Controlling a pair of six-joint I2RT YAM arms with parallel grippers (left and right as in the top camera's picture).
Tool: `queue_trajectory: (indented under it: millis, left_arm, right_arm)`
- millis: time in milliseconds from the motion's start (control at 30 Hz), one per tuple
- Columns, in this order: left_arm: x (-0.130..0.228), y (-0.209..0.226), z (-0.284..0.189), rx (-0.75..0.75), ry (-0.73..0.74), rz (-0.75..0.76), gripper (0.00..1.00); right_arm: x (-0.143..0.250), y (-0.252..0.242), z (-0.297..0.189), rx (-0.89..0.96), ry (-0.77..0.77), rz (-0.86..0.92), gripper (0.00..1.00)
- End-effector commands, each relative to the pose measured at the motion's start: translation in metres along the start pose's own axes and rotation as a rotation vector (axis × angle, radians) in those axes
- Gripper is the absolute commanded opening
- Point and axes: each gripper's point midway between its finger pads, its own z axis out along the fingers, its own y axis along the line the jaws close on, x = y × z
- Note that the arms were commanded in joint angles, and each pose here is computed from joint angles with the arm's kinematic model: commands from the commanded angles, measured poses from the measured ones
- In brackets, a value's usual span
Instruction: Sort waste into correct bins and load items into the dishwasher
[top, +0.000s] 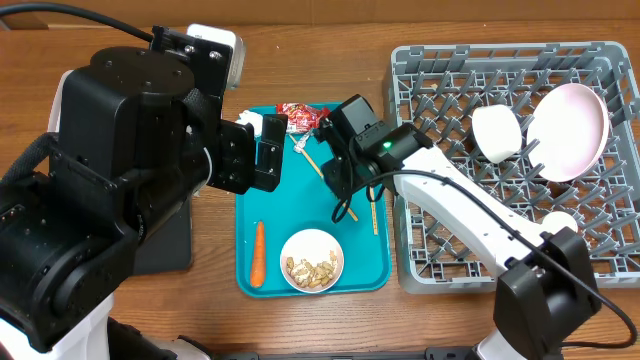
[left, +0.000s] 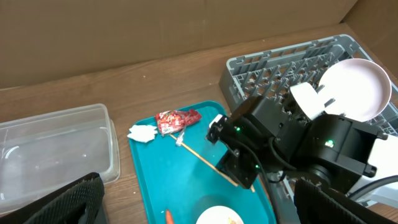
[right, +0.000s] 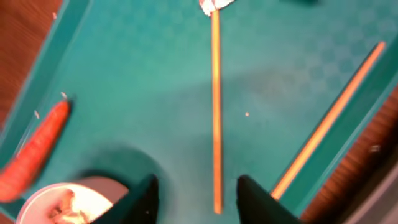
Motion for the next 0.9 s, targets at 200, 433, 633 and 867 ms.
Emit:
queue_trajectory:
  millis: [200,433,633,867]
  left_arm:
    - [0.001,0.0,0.001,0.004,0.006,0.009,1.0]
    - [0.001,0.0,0.001,0.004,0.006,0.009,1.0]
    - [0.001,0.0,0.001,0.004,0.006,0.009,1.0]
    - [0.001,0.0,0.001,0.004,0.006,0.009,1.0]
  right_arm:
    - [0.007,-0.002,0.057,-0.024,0.072,0.014,0.47]
    - [0.03,-0.003,0.091,-0.04,0.172,0.029,0.46]
    - [0.041,-0.002,0.106,-0.058,0.218,0.045,0.36]
    - [0.05,-0.019,0.104,0.046,0.255,0.069,0.11]
